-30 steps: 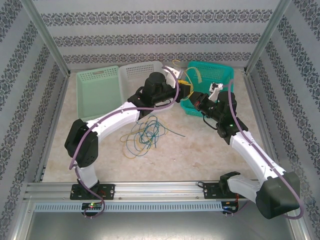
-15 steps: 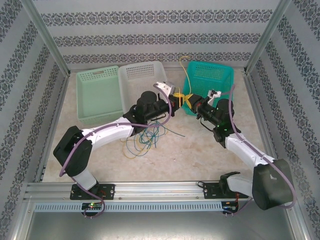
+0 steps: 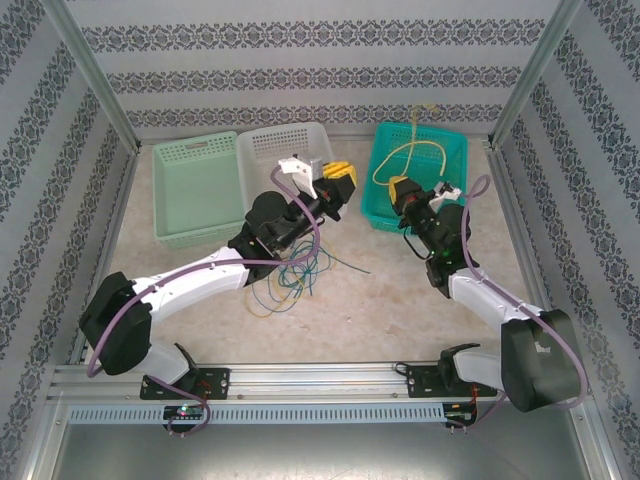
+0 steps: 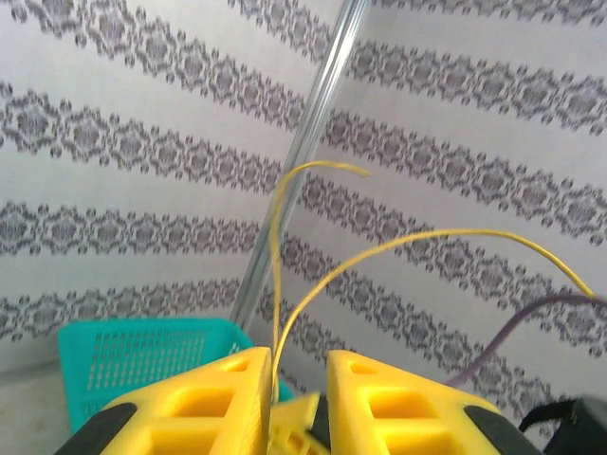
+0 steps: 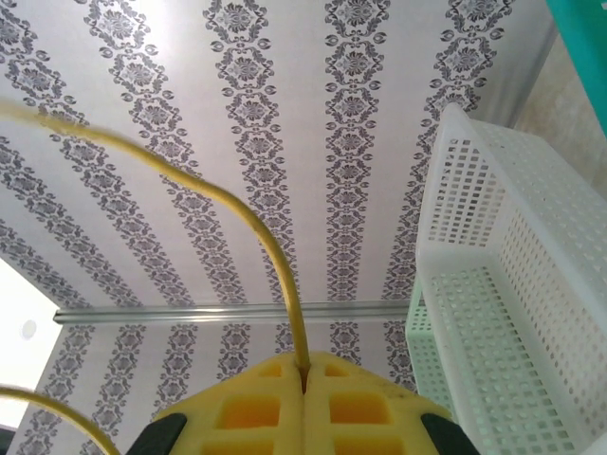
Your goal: Untangle the cables
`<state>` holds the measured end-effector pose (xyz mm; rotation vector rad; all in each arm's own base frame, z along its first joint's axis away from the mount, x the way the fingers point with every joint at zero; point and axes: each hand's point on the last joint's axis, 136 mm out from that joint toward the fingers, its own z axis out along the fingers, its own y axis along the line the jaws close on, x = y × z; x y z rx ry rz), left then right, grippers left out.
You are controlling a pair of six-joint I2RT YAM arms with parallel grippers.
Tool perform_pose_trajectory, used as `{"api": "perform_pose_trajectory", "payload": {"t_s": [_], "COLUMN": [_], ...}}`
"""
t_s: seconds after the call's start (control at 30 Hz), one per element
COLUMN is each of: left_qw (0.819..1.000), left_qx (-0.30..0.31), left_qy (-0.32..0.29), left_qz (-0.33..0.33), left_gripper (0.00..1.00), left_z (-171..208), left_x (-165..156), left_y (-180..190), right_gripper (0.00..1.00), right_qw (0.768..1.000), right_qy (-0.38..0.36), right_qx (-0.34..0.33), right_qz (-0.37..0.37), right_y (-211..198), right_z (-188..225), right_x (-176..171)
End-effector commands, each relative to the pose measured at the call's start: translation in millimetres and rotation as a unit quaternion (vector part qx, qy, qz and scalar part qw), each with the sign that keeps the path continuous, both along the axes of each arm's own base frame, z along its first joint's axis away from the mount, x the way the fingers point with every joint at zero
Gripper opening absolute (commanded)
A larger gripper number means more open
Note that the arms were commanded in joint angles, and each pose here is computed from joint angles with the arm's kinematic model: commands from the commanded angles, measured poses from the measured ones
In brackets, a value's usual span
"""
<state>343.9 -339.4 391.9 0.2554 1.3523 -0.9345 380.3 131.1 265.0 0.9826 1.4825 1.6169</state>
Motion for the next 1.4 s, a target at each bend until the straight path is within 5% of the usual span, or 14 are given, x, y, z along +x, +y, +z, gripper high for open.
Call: {"api": "perform_pose_trajectory", "payload": {"t_s": [0.0, 0.07, 0.13, 0.37, 0.53, 0.73, 0.87, 0.97, 1.13, 1.37], "left_qw": [0.999, 0.999, 0.999, 0.965, 0.983, 0.974, 0.943, 0.921, 0.912, 0.897], "left_qx": [-0.023, -0.006, 0.034, 0.253, 0.140, -0.007, -0.050, -0.046, 0.051, 0.043], "left_qy": [-0.031, -0.035, -0.037, 0.053, 0.106, 0.225, 0.303, 0.298, 0.297, 0.298], "left_qz": [-0.001, 0.004, 0.015, 0.053, 0.060, 0.020, -0.127, -0.247, -0.278, -0.322], "left_gripper": [0.23, 0.38, 0.63, 0.81, 0.98, 1.00, 0.91, 0.77, 0.82, 0.81], "left_z": [21, 19, 16, -31, -4, 1, -11, -12, -42, -57], "left_x": [-7, -10, -14, -4, 9, 47, 71, 65, 38, 18], "left_y": [-4, 0, 5, 35, 89, 157, 140, 97, 49, 27], "right_gripper": [0.00, 0.00, 0.00, 0.00, 0.00, 0.00, 0.00, 0.00, 0.00, 0.00], "right_qw": [1.000, 0.998, 0.990, 0.942, 0.886, 0.781, 0.739, 0.728, 0.718, 0.711], "right_qy": [-0.012, -0.026, -0.014, -0.037, -0.052, -0.104, -0.150, -0.166, -0.185, -0.184], "right_qx": [0.004, -0.053, -0.138, -0.333, -0.461, -0.615, -0.653, -0.661, -0.667, -0.675], "right_qz": [-0.013, -0.009, -0.017, -0.030, -0.011, 0.032, 0.066, 0.070, 0.076, 0.061], "right_y": [0, 1, -4, -20, -16, -7, 4, 8, 16, 15], "right_z": [5, 11, 11, 37, 45, 45, 48, 55, 64, 71], "right_x": [1, -2, -9, -32, -37, -43, -49, -50, -48, -39]}}
